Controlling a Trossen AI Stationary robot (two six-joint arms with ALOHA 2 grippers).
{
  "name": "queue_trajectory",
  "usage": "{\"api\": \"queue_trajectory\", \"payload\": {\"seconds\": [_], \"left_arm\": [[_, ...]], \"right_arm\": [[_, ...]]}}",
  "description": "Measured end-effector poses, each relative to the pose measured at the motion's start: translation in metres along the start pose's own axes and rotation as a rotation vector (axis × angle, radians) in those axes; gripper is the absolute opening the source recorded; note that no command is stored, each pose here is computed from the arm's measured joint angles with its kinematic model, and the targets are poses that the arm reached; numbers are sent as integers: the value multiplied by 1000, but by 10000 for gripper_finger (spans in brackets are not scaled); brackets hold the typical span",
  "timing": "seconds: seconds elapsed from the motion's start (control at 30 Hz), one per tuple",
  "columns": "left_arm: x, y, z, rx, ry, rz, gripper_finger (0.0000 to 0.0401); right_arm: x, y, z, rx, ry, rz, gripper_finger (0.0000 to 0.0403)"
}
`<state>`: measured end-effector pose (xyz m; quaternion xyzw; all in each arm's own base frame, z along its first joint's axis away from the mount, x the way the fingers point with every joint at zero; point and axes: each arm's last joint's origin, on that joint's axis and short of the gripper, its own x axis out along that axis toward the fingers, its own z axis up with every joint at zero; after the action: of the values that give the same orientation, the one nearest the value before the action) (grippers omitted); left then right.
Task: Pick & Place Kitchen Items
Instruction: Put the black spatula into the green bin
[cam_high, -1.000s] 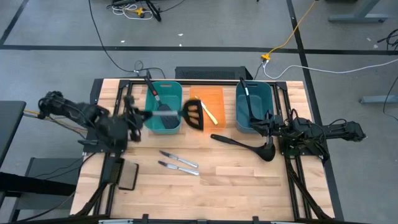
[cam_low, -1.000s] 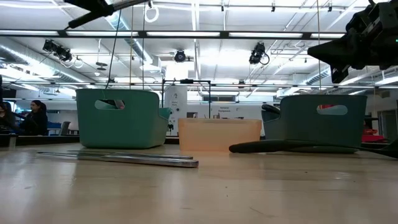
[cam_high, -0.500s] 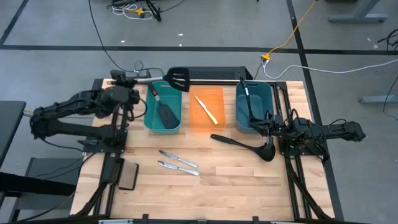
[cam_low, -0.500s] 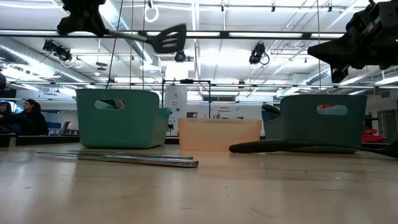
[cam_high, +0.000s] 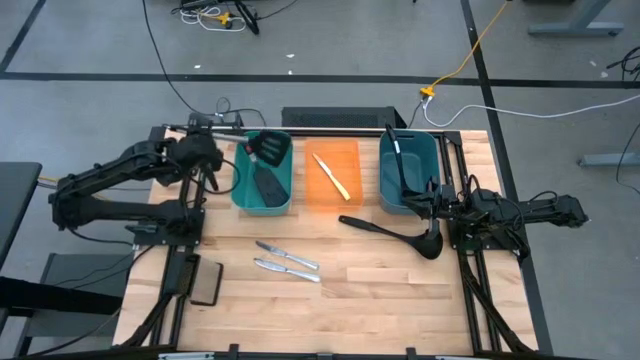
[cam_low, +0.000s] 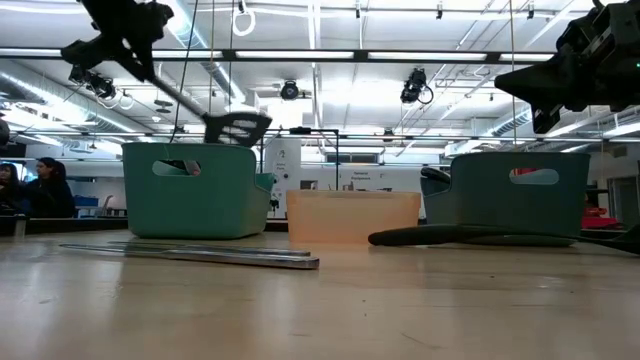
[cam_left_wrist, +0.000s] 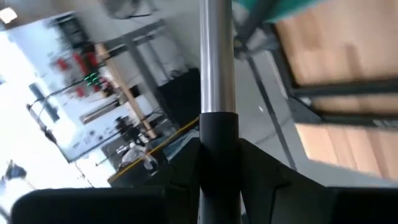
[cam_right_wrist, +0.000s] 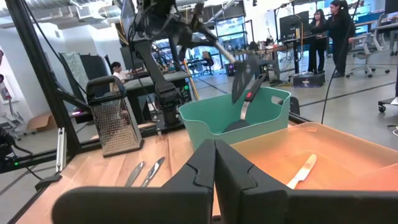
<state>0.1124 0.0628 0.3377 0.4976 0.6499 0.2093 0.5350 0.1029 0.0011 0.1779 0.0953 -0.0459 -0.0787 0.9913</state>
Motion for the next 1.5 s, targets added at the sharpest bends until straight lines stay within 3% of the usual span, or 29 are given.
{"api": "queue_trajectory", "payload": {"seconds": [0.43, 0.6, 0.97, 1.13, 1.5], "left_arm": [[15, 0, 27, 198, 11, -82, 84], [22, 0, 48, 269, -80, -144, 84], [47, -8, 88, 412, -76, -276, 84], [49, -14, 91, 424, -87, -351, 84], [50, -11, 94, 531, -145, -328, 84]], "right_arm": [[0, 0, -1, 21, 6, -3, 7], [0, 0, -1, 21, 6, -4, 7], [0, 0, -1, 21, 6, -4, 7], [0, 0, -1, 21, 6, -4, 7], [0, 0, -1, 17, 7, -4, 7]]}}
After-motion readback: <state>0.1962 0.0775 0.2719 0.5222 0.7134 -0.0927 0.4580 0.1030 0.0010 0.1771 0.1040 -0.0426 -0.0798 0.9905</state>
